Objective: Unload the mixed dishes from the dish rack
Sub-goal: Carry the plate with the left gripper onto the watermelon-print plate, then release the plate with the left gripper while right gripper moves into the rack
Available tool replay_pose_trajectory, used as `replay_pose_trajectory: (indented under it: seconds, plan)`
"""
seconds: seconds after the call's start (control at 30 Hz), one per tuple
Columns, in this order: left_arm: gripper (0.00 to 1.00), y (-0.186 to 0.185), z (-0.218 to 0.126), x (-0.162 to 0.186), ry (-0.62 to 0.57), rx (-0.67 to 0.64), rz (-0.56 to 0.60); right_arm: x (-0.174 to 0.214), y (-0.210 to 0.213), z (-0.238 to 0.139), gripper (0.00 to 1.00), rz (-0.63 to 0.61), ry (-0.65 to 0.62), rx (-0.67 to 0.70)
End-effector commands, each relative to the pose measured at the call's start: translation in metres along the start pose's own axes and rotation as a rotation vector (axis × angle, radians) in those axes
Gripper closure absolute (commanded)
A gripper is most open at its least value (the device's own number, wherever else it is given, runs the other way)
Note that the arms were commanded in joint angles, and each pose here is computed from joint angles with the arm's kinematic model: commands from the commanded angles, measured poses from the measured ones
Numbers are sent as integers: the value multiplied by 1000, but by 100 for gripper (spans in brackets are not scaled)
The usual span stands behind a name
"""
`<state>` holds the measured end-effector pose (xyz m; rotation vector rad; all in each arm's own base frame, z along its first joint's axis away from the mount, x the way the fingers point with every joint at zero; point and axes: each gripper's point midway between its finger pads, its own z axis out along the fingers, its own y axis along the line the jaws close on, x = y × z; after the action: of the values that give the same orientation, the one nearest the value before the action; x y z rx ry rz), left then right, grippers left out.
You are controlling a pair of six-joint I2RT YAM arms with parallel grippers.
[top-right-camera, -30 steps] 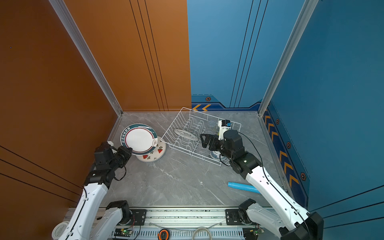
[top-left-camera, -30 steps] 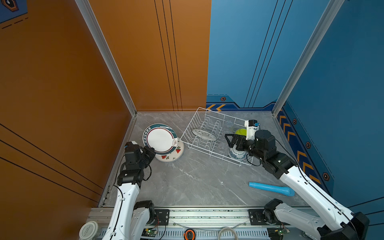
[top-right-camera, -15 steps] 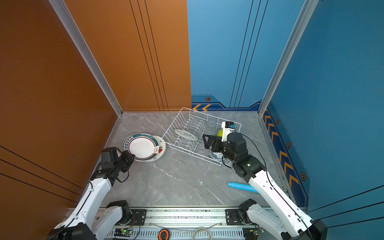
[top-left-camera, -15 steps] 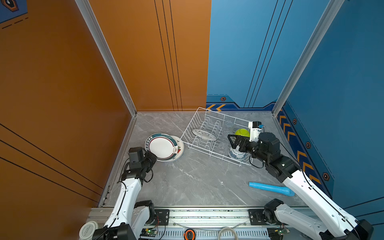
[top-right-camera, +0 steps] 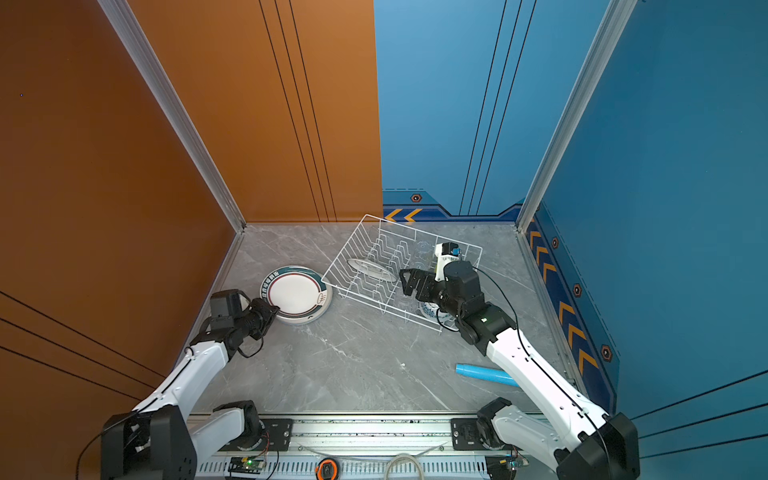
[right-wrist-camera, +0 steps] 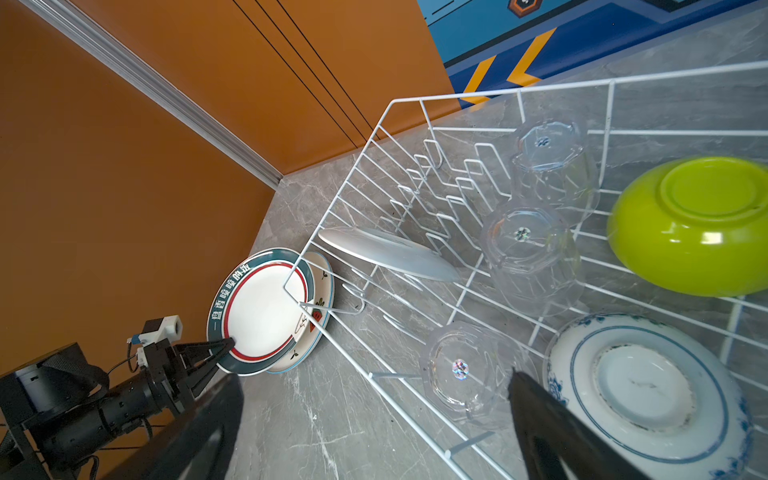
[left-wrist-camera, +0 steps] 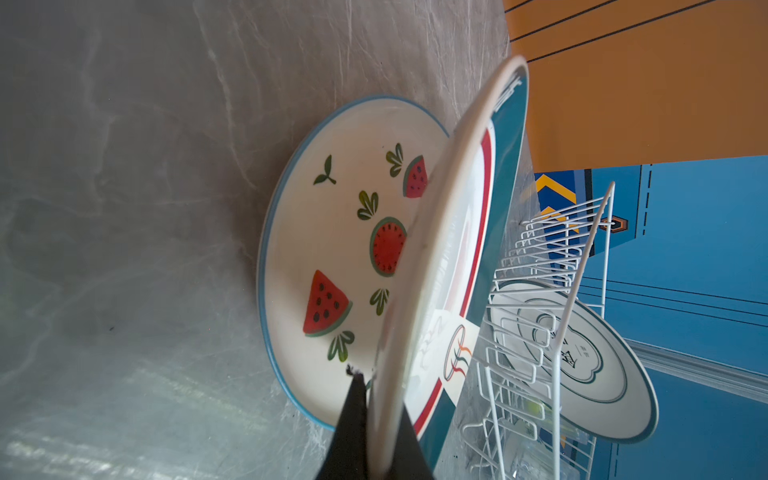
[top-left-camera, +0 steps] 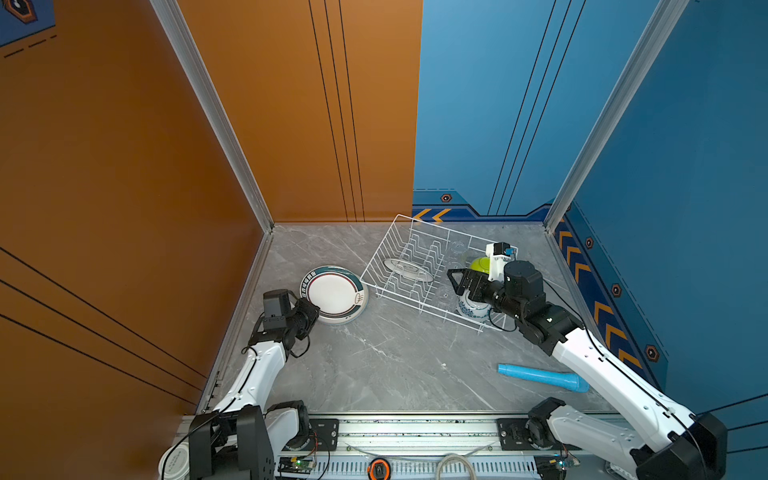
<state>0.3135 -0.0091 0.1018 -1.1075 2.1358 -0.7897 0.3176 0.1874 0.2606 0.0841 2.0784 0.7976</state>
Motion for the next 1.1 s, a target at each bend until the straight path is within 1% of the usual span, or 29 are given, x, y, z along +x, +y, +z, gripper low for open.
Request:
replay_pose_trajectory:
  seconds: [0.0, 0.33, 0.37, 0.4, 0.43, 0.5, 0.63, 0.7, 0.73, 0.9, 0.93, 1.07]
  plan:
    - [100, -20, 1, -3, 14, 85, 42, 0, 5, 4, 0, 13, 1, -27]
    - [100, -15, 10, -1, 51, 69, 24, 9, 7, 11, 0, -21, 39, -17]
    - [99, -16, 11, 0, 58, 72, 25, 9, 8, 11, 0, -26, 40, -16]
    - [88, -16, 11, 1, 65, 75, 29, 10, 8, 12, 0, -31, 42, -14]
    - [73, -16, 11, 1, 68, 72, 32, 11, 8, 12, 0, -35, 43, -9]
    - [53, -15, 9, 1, 65, 60, 39, 10, 8, 12, 0, -37, 39, -5]
    - [20, -11, 6, 1, 56, 38, 49, 9, 7, 11, 0, -43, 35, 1]
    - [6, -9, 5, 2, 57, 27, 52, 7, 9, 10, 0, -48, 33, -4]
    - [1, -9, 4, 2, 60, 21, 55, 8, 9, 10, 0, -49, 35, -4]
    - [2, -11, -2, 4, 77, -1, 85, 8, 14, 11, 0, -71, 49, -2]
    - [2, -7, -5, 8, 90, -20, 81, 8, 15, 12, 0, -84, 51, 3]
    - [2, -10, -16, 8, 70, -15, 97, 13, 14, 19, 0, -167, 72, 63]
